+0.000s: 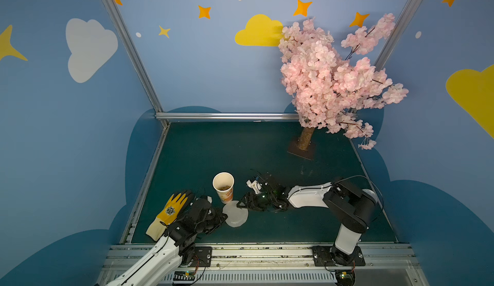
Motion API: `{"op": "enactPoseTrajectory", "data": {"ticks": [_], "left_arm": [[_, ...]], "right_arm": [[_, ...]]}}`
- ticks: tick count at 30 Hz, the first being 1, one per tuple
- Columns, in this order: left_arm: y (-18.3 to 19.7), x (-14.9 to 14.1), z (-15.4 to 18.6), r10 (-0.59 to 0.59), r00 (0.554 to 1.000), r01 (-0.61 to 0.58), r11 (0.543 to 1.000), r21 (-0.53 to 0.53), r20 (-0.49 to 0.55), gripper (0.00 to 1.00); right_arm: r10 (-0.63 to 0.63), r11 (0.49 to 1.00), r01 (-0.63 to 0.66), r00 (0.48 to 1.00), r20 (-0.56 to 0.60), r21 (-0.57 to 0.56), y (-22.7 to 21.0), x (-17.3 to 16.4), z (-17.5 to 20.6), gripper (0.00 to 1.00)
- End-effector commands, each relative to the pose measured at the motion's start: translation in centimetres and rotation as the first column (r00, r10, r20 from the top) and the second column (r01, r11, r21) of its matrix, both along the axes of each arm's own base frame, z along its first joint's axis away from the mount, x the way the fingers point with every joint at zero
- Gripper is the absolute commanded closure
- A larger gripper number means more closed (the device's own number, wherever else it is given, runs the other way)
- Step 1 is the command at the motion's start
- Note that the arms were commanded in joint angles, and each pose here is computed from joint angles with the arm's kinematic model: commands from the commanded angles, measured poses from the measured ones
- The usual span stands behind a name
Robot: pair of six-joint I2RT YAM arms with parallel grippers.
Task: Put the leak-proof paper on the milk tea cups
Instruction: Pick up the leak-proof paper from the center of the board.
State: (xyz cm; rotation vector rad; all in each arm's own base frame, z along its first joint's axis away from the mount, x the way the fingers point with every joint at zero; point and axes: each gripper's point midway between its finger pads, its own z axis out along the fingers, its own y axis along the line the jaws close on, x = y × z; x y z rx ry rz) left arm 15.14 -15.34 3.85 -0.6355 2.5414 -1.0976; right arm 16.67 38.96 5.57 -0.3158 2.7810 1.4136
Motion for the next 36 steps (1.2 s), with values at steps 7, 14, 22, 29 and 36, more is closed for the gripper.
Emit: {"op": "enactPoseTrajectory", "data": {"ticks": [7,14,22,29,36], "left_arm": [[-3.7,-1.9,6.1,-0.178,0.983,0.184,0.955,-0.233,0.049,0.97],[-6.2,-2.4,11.4,-0.253,0.955,0.295,0.862,-0.412,0.154,0.97],[-6.5,-2.8,12.2,-0.262,0.952,0.306,0.842,-0.445,0.159,0.97],[-6.2,-3.1,11.9,-0.251,0.955,0.295,0.850,-0.436,0.156,0.97],[-6.1,-3.4,12.2,-0.255,0.954,0.300,0.846,-0.441,0.158,0.97]], "right_arm": [[-0.030,0.986,0.031,1.000,-0.010,0.162,-5.3,-1.4,4.7,0.22],[-0.040,0.958,0.053,0.998,-0.051,0.283,-6.1,-2.2,8.0,0.17],[-0.039,0.930,0.044,0.999,-0.022,0.365,-6.5,-2.5,10.2,0.53],[-0.054,0.926,0.045,0.998,0.012,0.375,-6.9,-2.5,11.0,0.85],[-0.057,0.928,0.044,0.998,0.024,0.370,-7.3,-2.4,10.9,1.00]]}}
